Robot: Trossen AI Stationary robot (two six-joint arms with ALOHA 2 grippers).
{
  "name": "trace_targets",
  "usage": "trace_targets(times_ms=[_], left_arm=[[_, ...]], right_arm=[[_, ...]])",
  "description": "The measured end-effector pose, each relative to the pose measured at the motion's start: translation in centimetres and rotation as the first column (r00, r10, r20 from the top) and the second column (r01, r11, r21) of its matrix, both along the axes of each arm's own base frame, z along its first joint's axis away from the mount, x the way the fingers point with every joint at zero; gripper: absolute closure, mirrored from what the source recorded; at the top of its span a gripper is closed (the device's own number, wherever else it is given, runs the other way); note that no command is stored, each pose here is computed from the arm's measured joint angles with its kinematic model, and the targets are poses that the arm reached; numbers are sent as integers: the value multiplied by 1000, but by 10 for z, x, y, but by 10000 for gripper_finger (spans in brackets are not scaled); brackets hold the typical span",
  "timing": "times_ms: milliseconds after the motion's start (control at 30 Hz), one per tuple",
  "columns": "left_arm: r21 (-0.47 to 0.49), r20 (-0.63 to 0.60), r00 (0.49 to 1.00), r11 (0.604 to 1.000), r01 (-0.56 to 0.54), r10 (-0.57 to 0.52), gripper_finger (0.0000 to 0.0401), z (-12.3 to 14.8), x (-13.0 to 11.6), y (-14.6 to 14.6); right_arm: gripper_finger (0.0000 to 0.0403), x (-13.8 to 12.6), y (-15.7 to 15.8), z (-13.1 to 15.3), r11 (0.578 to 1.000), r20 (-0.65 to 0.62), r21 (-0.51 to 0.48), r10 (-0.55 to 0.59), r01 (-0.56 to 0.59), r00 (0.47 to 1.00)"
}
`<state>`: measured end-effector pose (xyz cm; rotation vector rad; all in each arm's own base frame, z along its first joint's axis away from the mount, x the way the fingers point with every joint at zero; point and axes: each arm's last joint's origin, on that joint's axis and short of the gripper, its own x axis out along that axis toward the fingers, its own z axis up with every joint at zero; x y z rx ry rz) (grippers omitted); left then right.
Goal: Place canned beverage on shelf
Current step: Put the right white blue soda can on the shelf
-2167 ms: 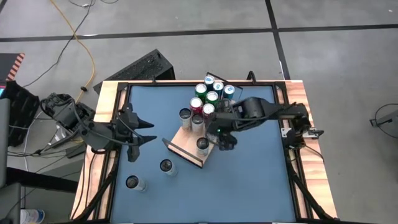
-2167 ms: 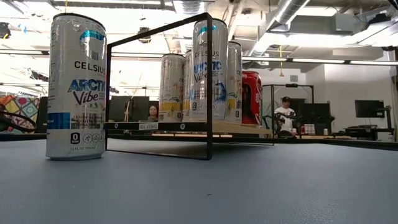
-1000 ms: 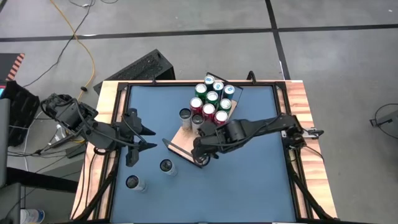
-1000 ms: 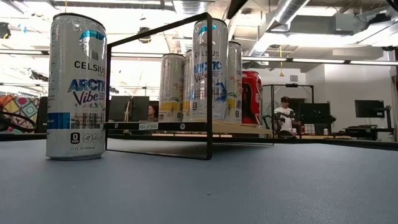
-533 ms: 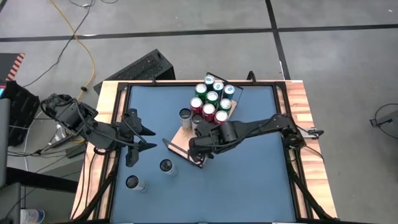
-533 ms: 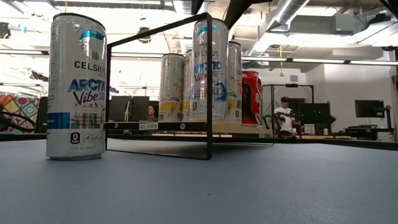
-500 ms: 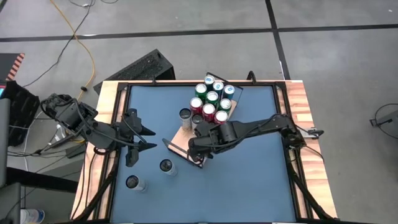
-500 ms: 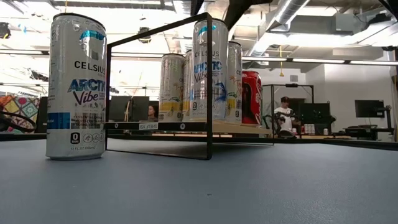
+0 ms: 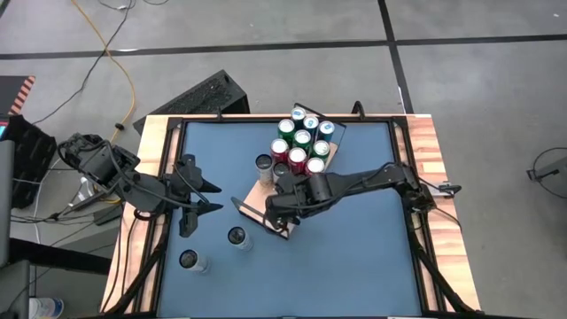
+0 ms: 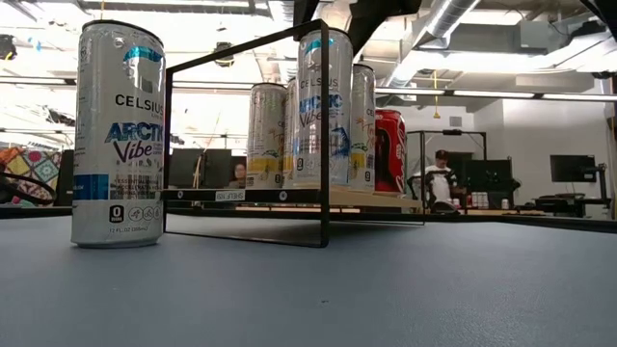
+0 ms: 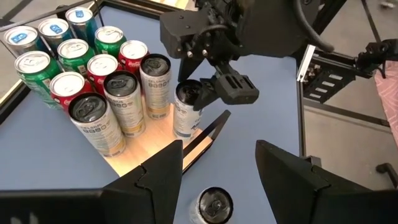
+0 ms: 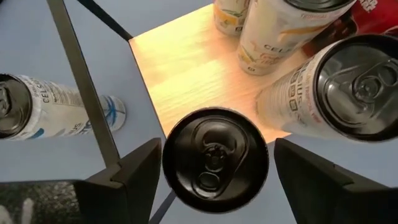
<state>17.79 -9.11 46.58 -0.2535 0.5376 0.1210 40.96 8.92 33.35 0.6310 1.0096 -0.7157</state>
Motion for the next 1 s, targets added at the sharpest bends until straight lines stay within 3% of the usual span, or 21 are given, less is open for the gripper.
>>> trace_targets(times_ms=[500,733,1000], left_arm=[[14,-23,1000,1000,-1,2,214,-2,-1,1],[14,-24,1000,1000,-1,2,214,-2,-1,1],[16,-28,1000,1000,-2,2,214,-2,-2,1]], right_arm=[[136,0,-3,-6,999,-34,33,8,-7,999],[176,1,-3,-8,999,-33,28,27,-26,999],[193,4,-3,-7,991,-30,14,137,-137,990]])
